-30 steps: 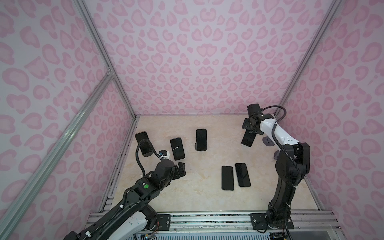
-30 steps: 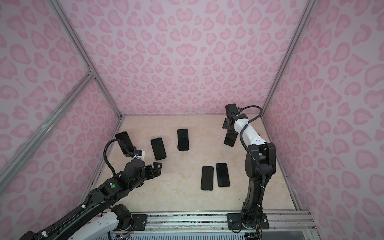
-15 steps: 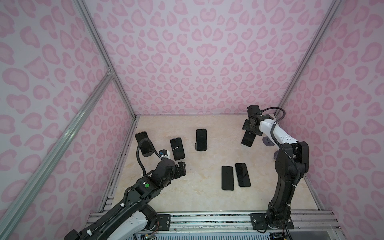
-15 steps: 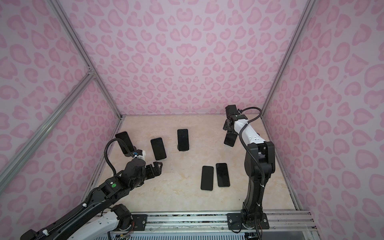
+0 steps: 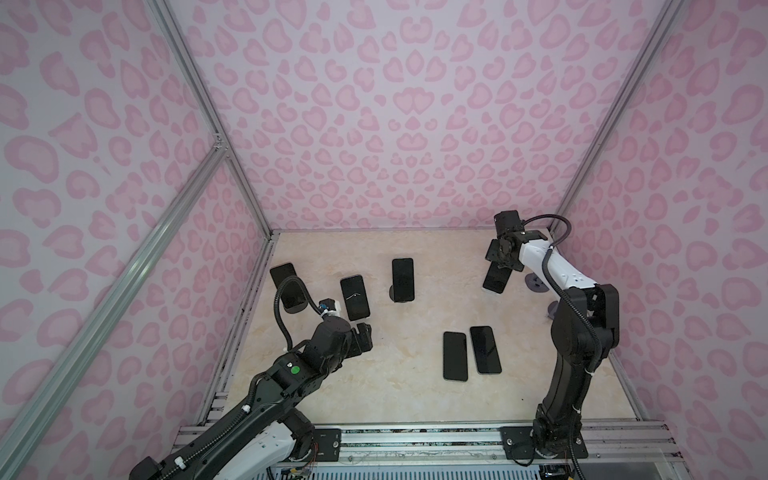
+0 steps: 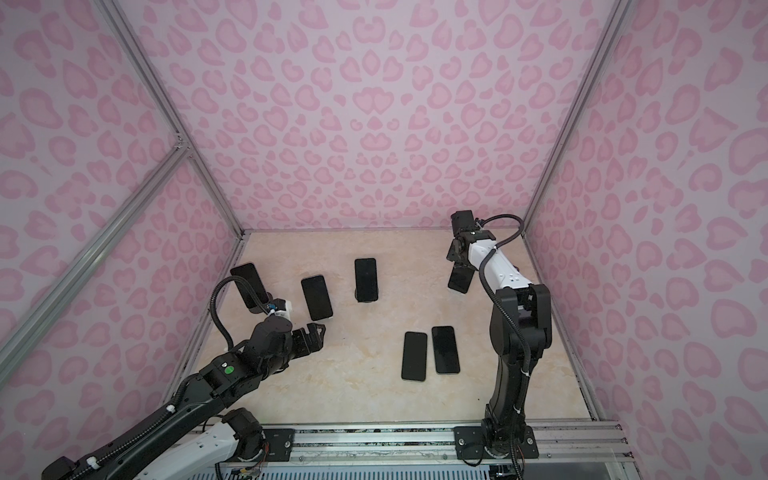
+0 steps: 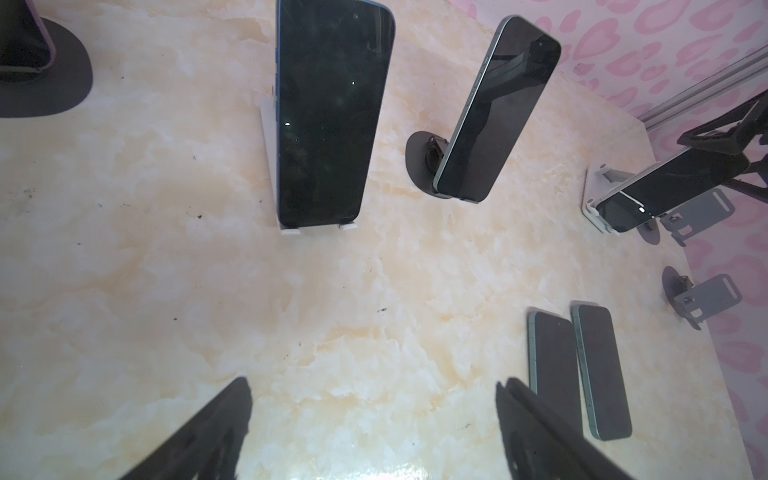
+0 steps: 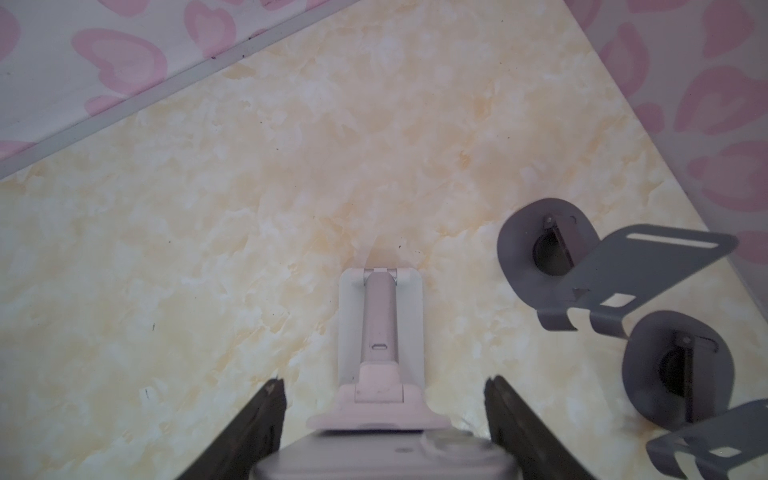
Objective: Remove the phone from the phone stand
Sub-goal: 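Lower the right gripper and grasp the phone's bottom edge on the white stand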
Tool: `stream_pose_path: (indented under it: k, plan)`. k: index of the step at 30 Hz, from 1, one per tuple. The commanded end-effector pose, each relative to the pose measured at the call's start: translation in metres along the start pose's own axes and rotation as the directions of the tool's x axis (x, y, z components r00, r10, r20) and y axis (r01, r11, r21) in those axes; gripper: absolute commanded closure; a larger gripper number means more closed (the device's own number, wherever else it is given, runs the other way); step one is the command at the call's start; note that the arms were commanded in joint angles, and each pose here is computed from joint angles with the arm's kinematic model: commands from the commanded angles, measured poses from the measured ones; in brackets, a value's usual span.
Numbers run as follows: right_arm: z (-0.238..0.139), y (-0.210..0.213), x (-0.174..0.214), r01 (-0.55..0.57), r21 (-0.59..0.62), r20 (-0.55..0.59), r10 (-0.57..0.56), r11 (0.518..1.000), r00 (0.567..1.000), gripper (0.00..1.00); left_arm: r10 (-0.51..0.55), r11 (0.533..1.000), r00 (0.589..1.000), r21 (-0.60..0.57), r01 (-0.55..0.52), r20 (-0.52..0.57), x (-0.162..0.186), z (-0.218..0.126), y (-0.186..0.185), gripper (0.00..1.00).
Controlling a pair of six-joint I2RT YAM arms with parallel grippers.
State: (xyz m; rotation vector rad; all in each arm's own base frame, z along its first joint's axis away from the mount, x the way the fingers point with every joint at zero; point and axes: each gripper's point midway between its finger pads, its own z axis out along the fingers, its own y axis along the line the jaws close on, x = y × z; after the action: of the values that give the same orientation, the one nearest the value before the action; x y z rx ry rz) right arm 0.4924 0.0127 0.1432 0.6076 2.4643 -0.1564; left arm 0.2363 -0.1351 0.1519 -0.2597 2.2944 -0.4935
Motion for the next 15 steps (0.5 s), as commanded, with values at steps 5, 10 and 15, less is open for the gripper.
stream_pose_path:
  k: [5, 10, 15]
  plan:
    - [-0.016, -0.002, -0.010, -0.002, -0.007, 0.045, 0.002, 1.000, 0.999, 0.38, -0.012, 1.000, 0.999, 0.018, 0.011, 0.043, -0.012, -0.007, -0.005, 0.05]
    - [-0.027, 0.000, -0.011, 0.012, -0.021, 0.058, -0.010, 1.000, 0.998, 0.39, -0.023, 1.000, 0.999, 0.021, 0.022, 0.043, -0.012, -0.009, -0.004, 0.05]
    - [-0.037, 0.000, -0.008, 0.030, -0.033, 0.066, -0.028, 0.999, 0.997, 0.39, -0.028, 0.999, 0.998, 0.024, 0.027, 0.054, -0.013, -0.014, -0.003, 0.05]
